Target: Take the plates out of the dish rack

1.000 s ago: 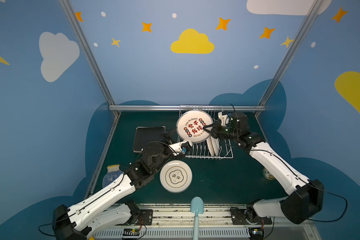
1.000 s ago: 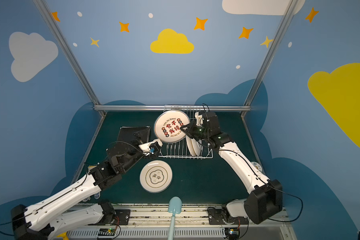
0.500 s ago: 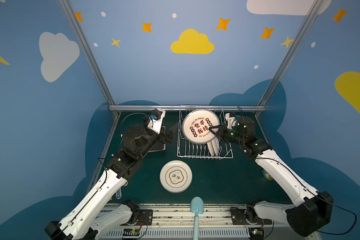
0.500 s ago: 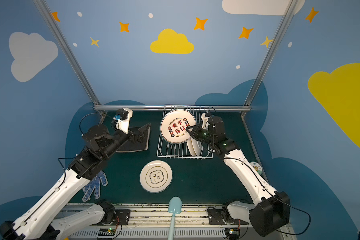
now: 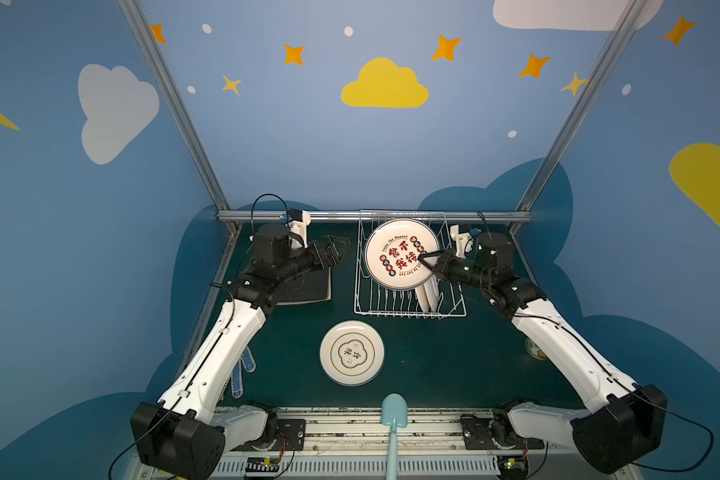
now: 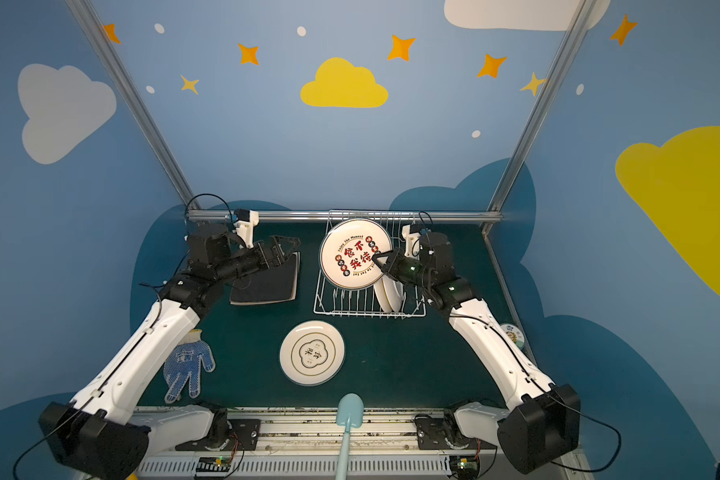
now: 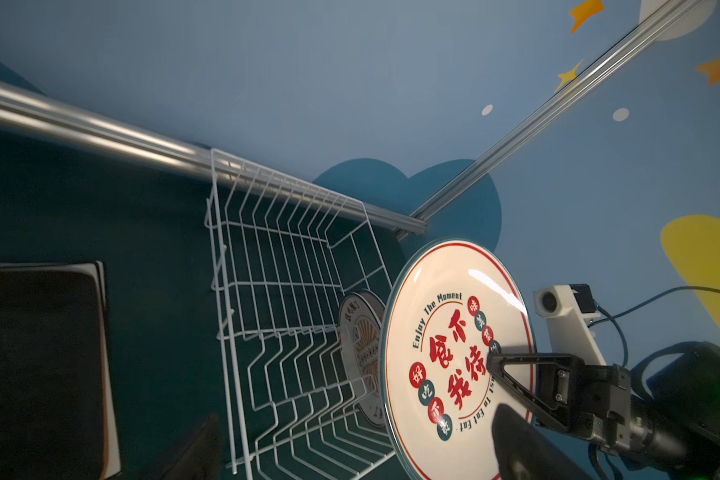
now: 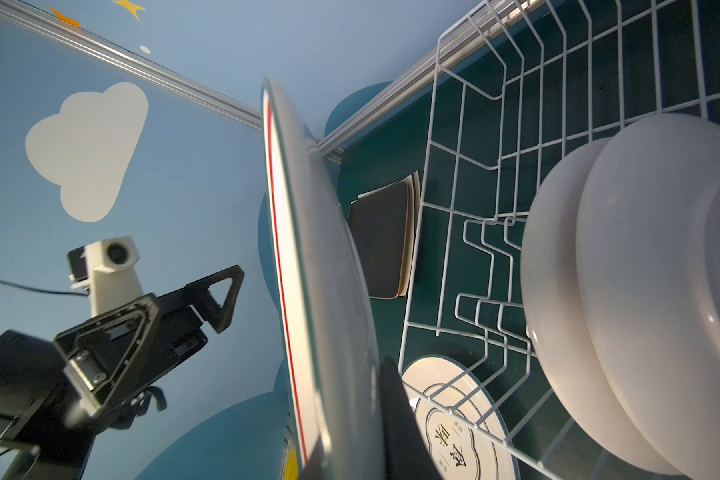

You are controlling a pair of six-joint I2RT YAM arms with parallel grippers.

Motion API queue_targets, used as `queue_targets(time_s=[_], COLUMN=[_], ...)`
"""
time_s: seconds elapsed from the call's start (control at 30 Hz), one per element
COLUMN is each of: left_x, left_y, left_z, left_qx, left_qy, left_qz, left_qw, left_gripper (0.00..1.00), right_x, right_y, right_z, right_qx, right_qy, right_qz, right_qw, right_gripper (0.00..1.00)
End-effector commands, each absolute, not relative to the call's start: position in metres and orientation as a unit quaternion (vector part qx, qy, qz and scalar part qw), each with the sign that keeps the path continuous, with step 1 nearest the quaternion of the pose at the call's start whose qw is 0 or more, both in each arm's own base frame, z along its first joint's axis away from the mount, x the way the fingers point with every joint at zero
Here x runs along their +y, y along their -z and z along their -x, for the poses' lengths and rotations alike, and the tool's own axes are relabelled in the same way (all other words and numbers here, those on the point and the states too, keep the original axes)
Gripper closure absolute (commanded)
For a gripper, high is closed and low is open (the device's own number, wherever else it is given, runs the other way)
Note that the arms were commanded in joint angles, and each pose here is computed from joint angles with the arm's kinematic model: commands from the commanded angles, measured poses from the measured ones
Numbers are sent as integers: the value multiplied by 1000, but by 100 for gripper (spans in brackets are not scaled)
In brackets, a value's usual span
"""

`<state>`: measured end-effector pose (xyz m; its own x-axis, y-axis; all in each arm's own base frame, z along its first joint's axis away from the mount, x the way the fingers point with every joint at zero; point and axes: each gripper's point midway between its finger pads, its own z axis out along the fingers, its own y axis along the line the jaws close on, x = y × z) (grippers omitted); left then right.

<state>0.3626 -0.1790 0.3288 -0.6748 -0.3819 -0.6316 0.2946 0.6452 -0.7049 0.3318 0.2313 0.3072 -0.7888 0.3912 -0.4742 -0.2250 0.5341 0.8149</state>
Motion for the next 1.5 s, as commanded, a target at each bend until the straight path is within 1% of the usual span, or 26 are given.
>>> queue_targets(time_s=[0.0,0.23,0.63,0.73,1.0,1.2,1.27,1.37,1.47], left_x=[-202,-221,-244,-250,-264,-268,-269,-271,-273], left_y=[-333,-319,-298,-296,-296,-295,-294,-293,-292], left_z=[-355,-362,-359,-360,-353,-348,-347,-347,-346], left_qx=[795,784,788,787,787,787,787,786,785], left_qy=[500,551,574,579,585,587,588,591,594], left_qz=[20,17,0,-2,-21,-26,-27,-29,-30], left_qw=[342,286,223,215,194,186,184,178,172], left_gripper=[1,4,21,33,51,74,74,69,68], right_x=[240,249,263,267,271,273,275,279,284], right_y=[-329,-327,-322,-320,-316,-313,-313,-310,-308], right_z=[-331,-330,-331,-330,-326,-325,-324,-323,-321], right_qx=[791,790,785,788,791,793,792,791,792], right_qy=[-509,-526,-552,-555,-555,-555,-558,-563,-566], right_qz=[-15,1,12,16,15,14,17,21,27], right_qw=[338,314,280,266,257,251,247,237,226], right_gripper=[100,100,100,100,100,100,100,100,100])
